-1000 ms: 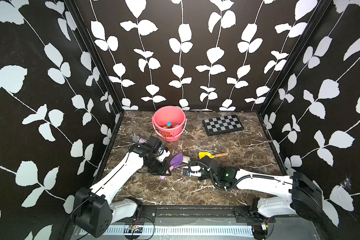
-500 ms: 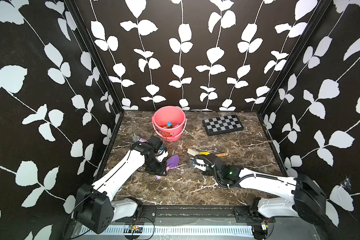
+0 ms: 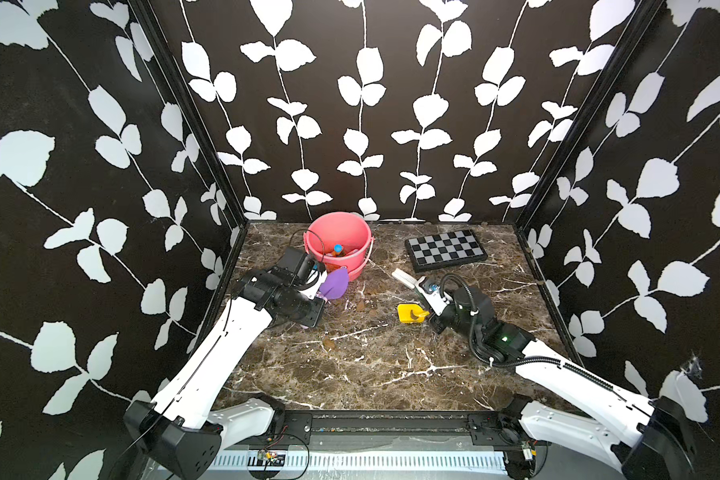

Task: Brush the soil off the hand trowel and place it into the bucket
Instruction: Place the hand trowel in the bucket.

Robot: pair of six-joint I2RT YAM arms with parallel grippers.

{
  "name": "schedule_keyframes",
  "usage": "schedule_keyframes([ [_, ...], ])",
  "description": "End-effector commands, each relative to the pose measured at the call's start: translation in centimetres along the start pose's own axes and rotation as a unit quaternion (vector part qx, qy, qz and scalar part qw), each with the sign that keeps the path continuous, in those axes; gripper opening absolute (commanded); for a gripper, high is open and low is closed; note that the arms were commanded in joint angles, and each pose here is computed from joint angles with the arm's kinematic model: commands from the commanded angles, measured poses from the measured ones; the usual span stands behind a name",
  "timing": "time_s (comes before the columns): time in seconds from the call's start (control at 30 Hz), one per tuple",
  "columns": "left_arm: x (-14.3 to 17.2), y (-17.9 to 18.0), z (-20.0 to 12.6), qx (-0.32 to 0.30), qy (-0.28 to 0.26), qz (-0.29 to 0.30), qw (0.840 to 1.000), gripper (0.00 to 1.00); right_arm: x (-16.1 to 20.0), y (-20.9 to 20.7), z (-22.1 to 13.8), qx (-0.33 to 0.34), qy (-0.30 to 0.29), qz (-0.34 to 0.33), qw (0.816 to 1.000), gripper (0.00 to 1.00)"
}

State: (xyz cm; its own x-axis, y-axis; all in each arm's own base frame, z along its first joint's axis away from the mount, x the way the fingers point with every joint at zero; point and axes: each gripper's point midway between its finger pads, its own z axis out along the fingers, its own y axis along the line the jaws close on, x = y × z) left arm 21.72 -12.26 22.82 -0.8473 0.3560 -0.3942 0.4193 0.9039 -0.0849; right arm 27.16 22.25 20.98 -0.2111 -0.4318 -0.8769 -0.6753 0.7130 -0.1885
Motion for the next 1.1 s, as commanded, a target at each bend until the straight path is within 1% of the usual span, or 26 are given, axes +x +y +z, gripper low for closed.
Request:
schedule_keyframes([
  [0.0, -1.6, 1.4, -2.4, -0.048, -0.040, 0.018, 0.998, 0.00, -3.1, 0.2, -1.2, -0.057, -0.048, 0.102, 0.992, 0.00],
  [0.1, -4.5, 1.8, -3.8, -0.064, -0.091, 0.010, 0.994, 0.00, -3.2, -0.2, -1.2, -0.087, -0.057, 0.166, 0.981, 0.00],
  [0.2, -7.6, 1.2, -4.9, -0.049, -0.151, 0.000, 0.987, 0.00, -3.5, 0.2, -1.2, -0.106, -0.058, 0.184, 0.976, 0.00],
  [0.27, -9.2, 0.6, -4.8, -0.032, -0.168, 0.001, 0.985, 0.00, -3.4, 0.3, -1.3, -0.107, -0.057, 0.192, 0.974, 0.00],
  [0.33, -10.6, 0.5, -4.3, -0.034, -0.164, 0.008, 0.986, 0.00, -3.5, 0.6, -1.3, -0.117, -0.057, 0.196, 0.972, 0.00],
  [0.4, -11.7, 1.3, -3.8, -0.060, -0.151, 0.016, 0.987, 0.00, -3.4, 1.3, -1.3, -0.139, -0.053, 0.201, 0.968, 0.00],
  [0.5, -13.2, 3.2, -3.1, -0.112, -0.140, 0.021, 0.984, 0.00, -3.5, 2.8, -1.1, -0.183, -0.063, 0.226, 0.955, 0.00],
  [0.57, -14.3, 4.2, -2.5, -0.122, -0.133, 0.019, 0.983, 0.00, -3.4, 3.5, -0.8, -0.200, -0.068, 0.240, 0.948, 0.00],
  [0.7, -16.1, 5.5, -0.7, -0.125, -0.111, 0.013, 0.986, 0.00, -2.7, 4.4, -0.4, -0.201, -0.055, 0.234, 0.950, 0.00],
  [0.83, -17.7, 6.9, 2.0, -0.132, -0.083, 0.011, 0.988, 0.00, -2.3, 4.7, -0.1, -0.200, -0.048, 0.233, 0.951, 0.00],
  [0.97, -19.0, 7.5, 4.6, -0.136, -0.052, 0.019, 0.989, 0.00, -2.1, 4.9, 0.3, -0.200, -0.037, 0.227, 0.952, 0.00],
  [1.07, -20.0, 7.7, 6.0, -0.136, -0.046, 0.019, 0.989, 0.00, -2.1, 5.0, 0.4, -0.201, -0.033, 0.227, 0.952, 0.00],
])
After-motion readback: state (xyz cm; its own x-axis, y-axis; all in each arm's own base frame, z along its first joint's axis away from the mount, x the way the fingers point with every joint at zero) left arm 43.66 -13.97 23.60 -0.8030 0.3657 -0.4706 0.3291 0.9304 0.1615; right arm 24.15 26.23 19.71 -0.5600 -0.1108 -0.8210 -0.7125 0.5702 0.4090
